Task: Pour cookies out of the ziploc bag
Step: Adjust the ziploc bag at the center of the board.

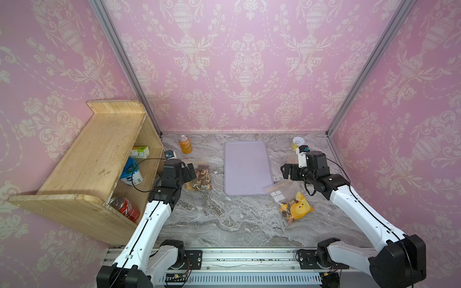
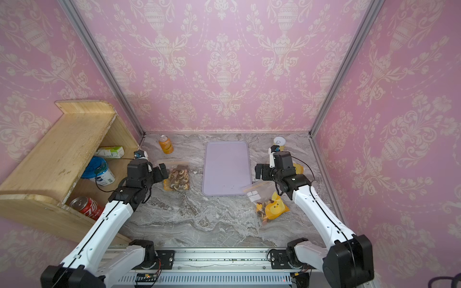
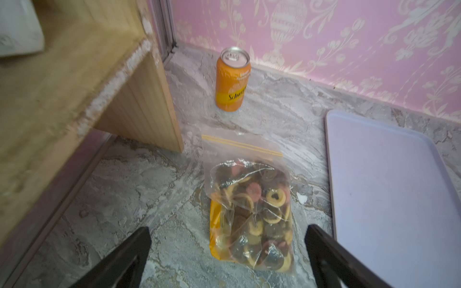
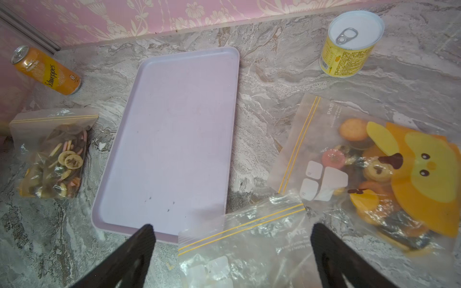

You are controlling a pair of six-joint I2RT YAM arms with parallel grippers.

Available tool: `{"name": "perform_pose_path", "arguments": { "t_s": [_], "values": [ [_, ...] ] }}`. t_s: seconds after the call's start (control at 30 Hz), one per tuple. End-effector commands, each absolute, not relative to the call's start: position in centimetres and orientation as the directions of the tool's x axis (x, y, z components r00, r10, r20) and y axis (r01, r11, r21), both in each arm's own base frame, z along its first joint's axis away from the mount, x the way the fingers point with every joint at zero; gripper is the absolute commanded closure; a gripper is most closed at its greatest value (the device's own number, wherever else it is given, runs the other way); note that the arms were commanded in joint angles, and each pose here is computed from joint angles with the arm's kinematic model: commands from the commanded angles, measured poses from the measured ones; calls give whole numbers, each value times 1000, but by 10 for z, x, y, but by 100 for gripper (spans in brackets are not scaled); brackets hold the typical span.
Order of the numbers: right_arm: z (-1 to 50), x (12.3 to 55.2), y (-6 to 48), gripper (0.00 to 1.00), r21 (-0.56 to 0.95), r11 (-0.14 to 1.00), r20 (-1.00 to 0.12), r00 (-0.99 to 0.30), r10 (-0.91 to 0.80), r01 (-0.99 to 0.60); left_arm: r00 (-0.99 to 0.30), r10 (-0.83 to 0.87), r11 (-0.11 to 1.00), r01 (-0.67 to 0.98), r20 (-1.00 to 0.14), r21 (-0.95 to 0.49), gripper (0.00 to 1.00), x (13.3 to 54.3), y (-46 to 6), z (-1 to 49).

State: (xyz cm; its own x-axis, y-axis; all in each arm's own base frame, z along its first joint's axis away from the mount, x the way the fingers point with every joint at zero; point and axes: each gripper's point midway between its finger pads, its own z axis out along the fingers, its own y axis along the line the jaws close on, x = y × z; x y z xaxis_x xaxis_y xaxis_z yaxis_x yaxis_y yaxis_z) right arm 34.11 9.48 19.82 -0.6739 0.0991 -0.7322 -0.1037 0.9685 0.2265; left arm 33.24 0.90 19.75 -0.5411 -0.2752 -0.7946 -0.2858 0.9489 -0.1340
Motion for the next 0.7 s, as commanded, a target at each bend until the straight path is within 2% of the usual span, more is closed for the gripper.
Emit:
{"name": "perform_pose_path", "arguments": {
  "t_s": [0.0,0.3,0.67],
  "values": [
    [207,323,99,0,260,959,-705,-701,108,-115,-622,-320,940,-306,-715,-154,1,334,3,180],
    [218,300,100,0,282,947,-712,-696,98,-155,-672,-382,903,-418,-635,-101,1,375,22,140],
    [230,284,97,0,277,946,-727,-681,91,-170,-665,-462,872,-463,-587,-161,1,414,51,96]
  ]
}}
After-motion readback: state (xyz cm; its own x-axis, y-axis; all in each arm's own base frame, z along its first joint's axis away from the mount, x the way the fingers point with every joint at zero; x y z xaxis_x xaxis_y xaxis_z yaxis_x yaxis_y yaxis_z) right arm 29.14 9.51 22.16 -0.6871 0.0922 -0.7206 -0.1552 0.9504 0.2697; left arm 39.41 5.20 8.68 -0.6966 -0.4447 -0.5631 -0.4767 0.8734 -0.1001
